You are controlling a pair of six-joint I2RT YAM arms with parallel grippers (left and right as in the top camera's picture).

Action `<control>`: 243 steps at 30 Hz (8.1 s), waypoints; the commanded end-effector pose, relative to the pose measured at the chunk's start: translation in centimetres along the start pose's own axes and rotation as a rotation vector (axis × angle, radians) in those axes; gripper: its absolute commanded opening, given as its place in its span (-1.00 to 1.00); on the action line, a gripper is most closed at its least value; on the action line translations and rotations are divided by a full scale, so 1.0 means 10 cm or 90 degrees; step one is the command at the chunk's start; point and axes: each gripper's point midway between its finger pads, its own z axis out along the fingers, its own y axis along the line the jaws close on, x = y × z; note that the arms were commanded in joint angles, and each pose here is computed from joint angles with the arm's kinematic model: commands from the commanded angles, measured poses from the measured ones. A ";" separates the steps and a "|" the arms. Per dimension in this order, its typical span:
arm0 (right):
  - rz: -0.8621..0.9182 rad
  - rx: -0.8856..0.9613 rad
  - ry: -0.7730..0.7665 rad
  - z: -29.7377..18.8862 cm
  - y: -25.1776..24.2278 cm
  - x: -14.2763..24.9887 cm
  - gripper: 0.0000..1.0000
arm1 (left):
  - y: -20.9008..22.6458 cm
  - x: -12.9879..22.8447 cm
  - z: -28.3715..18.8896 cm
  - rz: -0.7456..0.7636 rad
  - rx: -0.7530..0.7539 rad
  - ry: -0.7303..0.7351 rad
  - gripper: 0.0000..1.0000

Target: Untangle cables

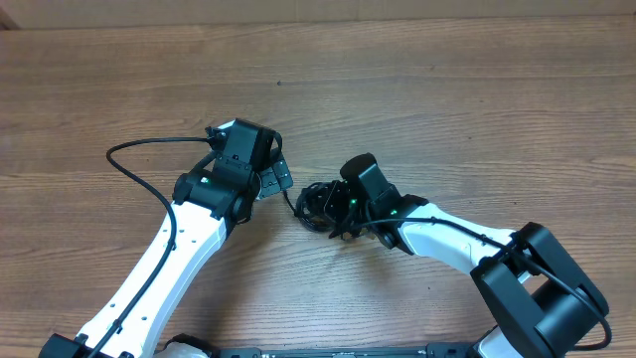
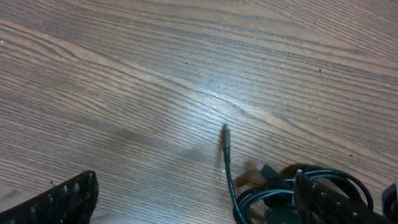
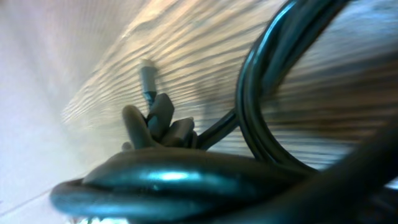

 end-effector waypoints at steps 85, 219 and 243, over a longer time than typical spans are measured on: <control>0.194 -0.392 0.320 -1.64 1.02 -0.55 -0.91 | -1.18 0.42 -0.53 0.248 0.479 0.129 0.50; -0.934 -0.424 -0.168 -1.03 1.20 -0.29 -0.04 | -0.94 0.46 -0.51 -0.269 0.363 0.359 -0.92; -0.993 -0.407 -0.155 -0.93 1.10 -0.21 -0.86 | -1.18 0.47 -0.65 -0.337 0.400 0.405 -0.92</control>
